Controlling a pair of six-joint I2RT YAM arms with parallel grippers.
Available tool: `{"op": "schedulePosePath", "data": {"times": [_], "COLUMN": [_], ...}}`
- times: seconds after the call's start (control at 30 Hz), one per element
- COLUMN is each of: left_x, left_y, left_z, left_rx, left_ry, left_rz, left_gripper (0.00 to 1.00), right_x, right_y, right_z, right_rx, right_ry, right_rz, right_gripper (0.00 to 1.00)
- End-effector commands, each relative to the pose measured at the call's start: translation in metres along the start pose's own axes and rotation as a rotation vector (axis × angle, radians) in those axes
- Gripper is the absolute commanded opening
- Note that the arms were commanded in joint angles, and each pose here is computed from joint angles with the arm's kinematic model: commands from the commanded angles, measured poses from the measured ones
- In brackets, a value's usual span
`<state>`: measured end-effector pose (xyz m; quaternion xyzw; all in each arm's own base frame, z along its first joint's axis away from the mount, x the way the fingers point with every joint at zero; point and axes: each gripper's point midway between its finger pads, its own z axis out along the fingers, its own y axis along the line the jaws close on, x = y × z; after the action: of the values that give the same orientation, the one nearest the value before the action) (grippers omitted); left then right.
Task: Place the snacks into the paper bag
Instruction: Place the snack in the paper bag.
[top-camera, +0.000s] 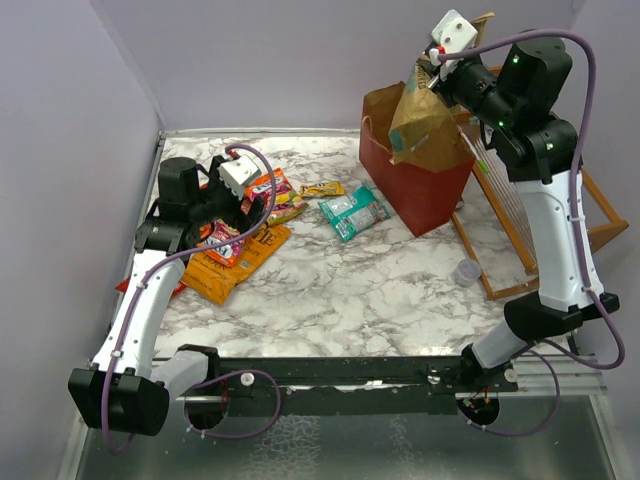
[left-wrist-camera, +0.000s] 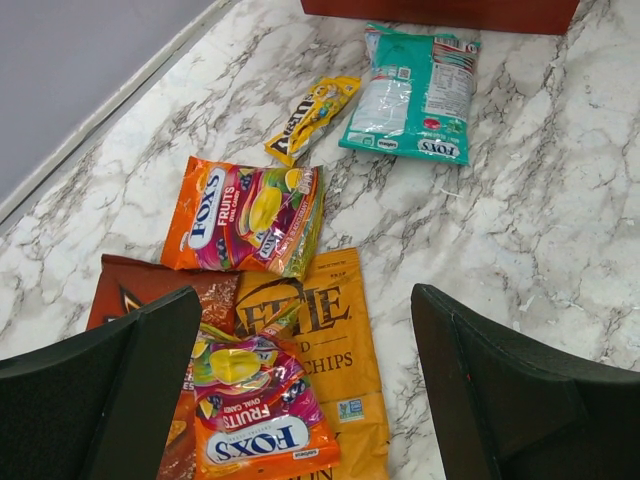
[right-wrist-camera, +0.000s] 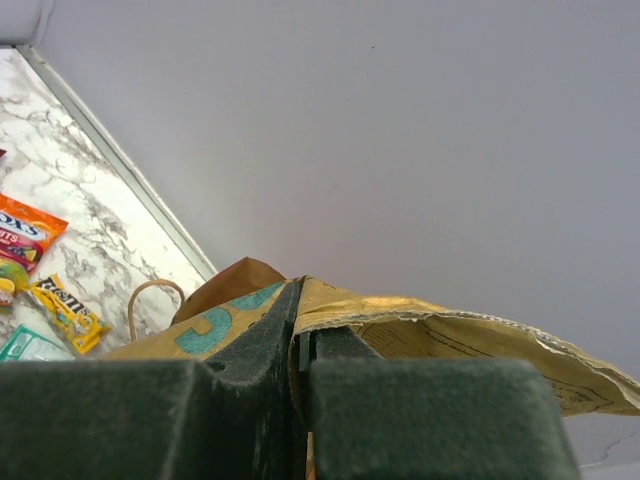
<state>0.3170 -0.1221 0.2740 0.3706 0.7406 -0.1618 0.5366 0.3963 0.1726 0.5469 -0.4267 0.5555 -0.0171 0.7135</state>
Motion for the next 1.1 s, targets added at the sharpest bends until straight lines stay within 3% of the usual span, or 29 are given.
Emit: {"op": "schedulePosePath", "data": {"times": [0.0,0.5,1.07], "left_x": [0.002,0.005,0.009], "left_y": [-0.006,-0.007,-0.010], "left_z": [0.002,0.002,0.002], "left_rx": [0.036,0.036,0.042], "left_ry": [-0.013,-0.012,-0.008], "left_rz": [0.000,-0.003,0.002], "left_gripper": [0.89,0.89,0.89], "right_x": [-0.019,0.004,0.051], "right_y": [-0.021,-0.042,0.029], "right_z": [0.007,0.045,0.056], "right_rx": [0.069,0.145,-0.163], "right_ry": [-0.067,-0.015,0.034], "right_rz": [-0.065,-0.231,-0.303], "right_gripper": [0.01,0.01,0.01]}}
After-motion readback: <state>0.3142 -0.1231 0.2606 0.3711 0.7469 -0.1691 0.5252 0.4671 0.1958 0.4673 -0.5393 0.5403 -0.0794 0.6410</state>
